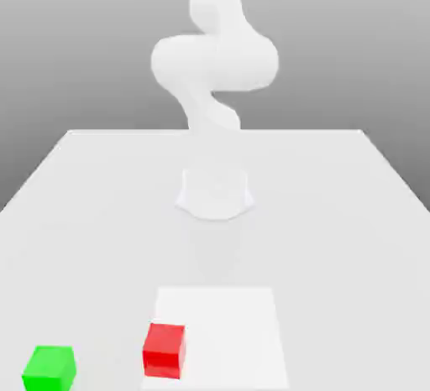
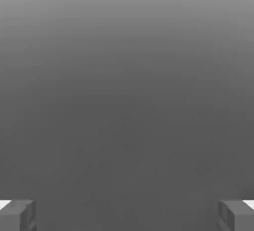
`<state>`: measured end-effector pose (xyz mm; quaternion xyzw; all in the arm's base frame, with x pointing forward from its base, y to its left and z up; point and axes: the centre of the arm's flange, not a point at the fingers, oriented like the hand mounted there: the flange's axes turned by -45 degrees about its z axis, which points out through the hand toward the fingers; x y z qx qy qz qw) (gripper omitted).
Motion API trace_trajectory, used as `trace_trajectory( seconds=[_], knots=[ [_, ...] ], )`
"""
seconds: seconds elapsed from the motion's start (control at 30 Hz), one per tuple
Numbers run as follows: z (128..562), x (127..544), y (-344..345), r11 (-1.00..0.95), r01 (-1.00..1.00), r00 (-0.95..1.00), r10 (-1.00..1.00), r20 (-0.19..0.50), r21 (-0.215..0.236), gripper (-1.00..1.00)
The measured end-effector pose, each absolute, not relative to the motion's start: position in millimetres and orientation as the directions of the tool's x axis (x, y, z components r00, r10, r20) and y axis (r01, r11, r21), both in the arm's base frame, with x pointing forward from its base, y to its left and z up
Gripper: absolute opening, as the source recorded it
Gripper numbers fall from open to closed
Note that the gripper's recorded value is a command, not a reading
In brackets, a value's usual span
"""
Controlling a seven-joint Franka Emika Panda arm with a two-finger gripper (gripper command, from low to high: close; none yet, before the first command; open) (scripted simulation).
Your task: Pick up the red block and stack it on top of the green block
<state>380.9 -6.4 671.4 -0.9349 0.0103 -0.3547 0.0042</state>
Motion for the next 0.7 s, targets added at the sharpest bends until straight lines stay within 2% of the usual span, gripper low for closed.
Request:
trace_trajectory(
  seconds=[0.17,0.33,0.53,0.7],
  knots=[
    [582.1,437.8,-20.0,-0.999,-0.032,0.84,-0.039,0.541,-0.022,0.0],
    [487.3,472.7,-33.6,-0.998,-0.052,0.91,-0.057,0.411,-0.025,0.0],
    [368.9,487.1,-49.6,-0.997,-0.077,0.967,-0.08,0.243,-0.021,0.0],
    [271.7,476.0,-64.2,-0.995,-0.103,0.99,-0.104,0.098,-0.01,0.0]
  ],
)
